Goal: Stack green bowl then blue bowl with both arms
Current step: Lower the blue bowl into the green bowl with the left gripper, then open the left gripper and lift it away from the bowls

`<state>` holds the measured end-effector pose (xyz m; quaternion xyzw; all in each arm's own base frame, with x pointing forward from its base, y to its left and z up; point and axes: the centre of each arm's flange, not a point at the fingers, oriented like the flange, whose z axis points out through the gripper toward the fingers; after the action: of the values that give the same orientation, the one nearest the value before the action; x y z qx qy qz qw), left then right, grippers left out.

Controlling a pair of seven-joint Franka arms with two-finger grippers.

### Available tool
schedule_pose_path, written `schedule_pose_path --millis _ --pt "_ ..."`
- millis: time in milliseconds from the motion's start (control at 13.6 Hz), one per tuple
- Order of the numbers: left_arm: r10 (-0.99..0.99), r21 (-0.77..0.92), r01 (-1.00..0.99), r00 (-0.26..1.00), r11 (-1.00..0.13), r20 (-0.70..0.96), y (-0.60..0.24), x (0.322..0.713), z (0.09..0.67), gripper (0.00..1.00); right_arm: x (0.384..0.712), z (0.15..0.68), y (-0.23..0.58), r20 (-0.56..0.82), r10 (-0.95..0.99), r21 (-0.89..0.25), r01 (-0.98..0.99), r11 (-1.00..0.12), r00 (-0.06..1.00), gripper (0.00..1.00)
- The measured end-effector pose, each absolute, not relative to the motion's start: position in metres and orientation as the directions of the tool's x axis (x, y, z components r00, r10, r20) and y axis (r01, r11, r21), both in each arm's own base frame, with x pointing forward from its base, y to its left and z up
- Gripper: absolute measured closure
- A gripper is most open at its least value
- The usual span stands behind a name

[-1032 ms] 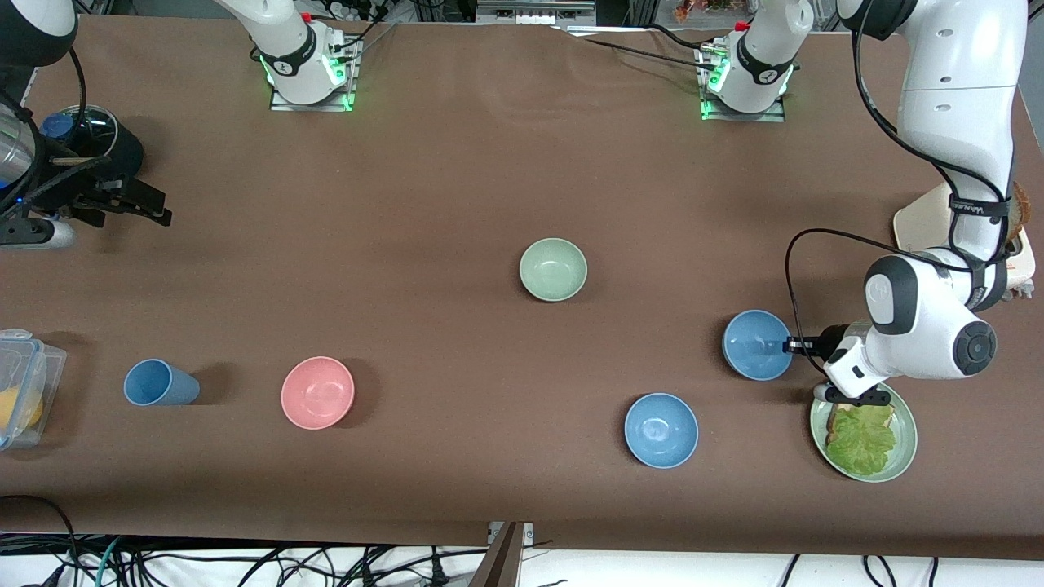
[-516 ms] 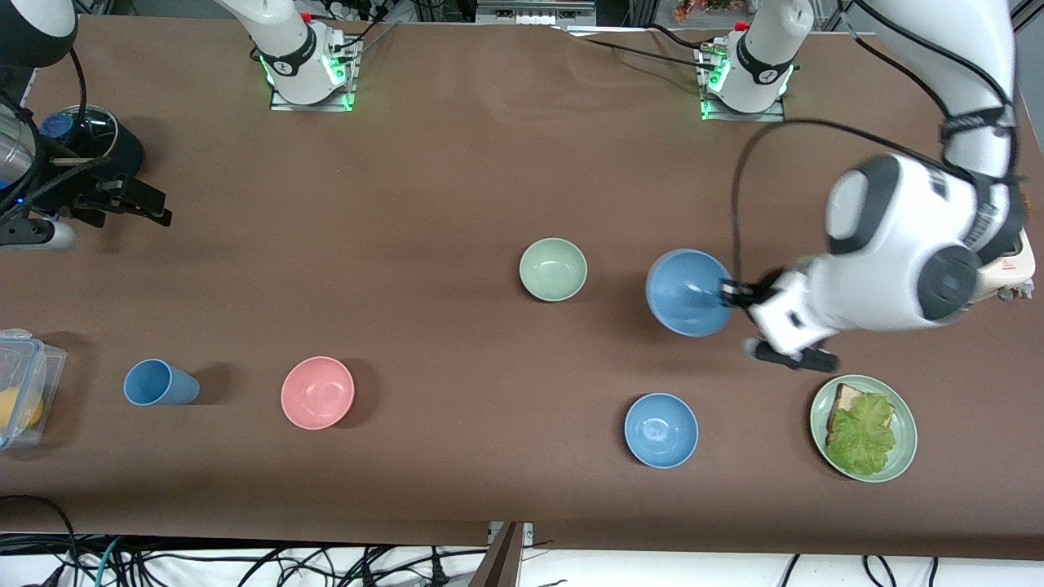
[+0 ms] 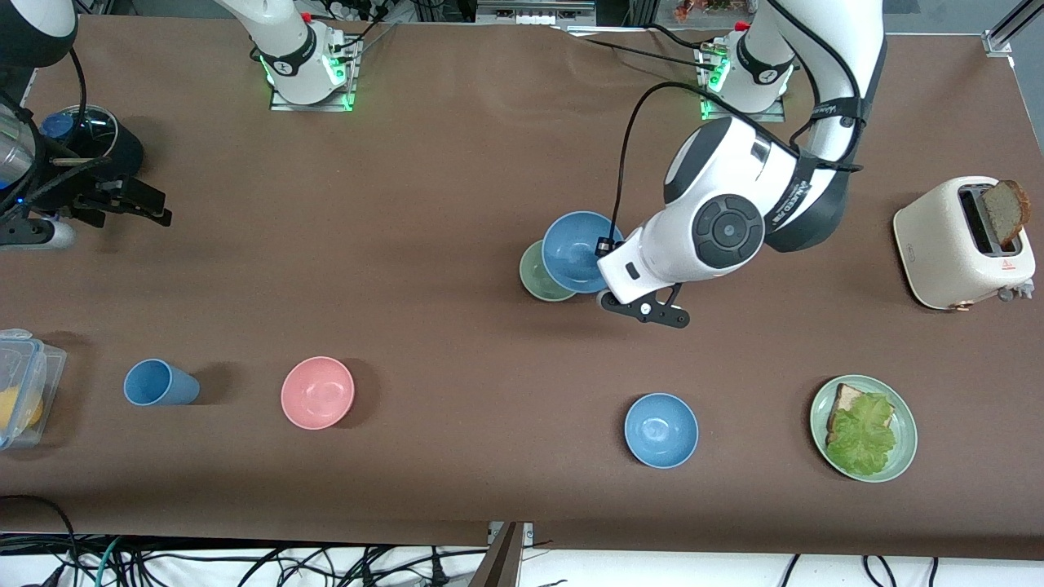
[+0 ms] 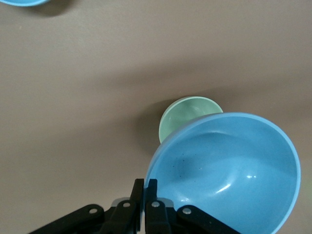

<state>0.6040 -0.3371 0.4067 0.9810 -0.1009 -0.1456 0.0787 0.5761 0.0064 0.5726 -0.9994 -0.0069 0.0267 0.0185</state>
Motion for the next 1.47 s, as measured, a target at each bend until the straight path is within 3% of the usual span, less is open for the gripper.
schedule_pose_path --millis 295,737,1180,1475 --pt "-0.236 0.176 -0.191 0.929 -0.966 -0.286 -0.356 0.600 0.374 0.95 0.576 0.572 0.006 -0.053 0.015 -0.037 0.013 -0.999 0.998 0.00" --pt "-0.280 0.123 -0.253 0.900 -0.960 -0.334 -0.397 0.564 0.264 0.95 0.576 0.572 0.005 -0.054 0.013 -0.037 0.011 -0.999 0.998 0.00" --pt "-0.291 0.109 -0.271 0.919 -0.956 -0.265 -0.400 0.569 0.253 0.95 0.576 0.572 0.004 -0.054 0.010 -0.037 0.008 -0.999 0.999 0.00" --pt "-0.271 0.104 -0.252 0.923 -0.962 -0.272 -0.386 0.576 0.253 0.61 0.576 0.572 0.004 -0.054 0.010 -0.037 0.008 -0.999 0.999 0.00"
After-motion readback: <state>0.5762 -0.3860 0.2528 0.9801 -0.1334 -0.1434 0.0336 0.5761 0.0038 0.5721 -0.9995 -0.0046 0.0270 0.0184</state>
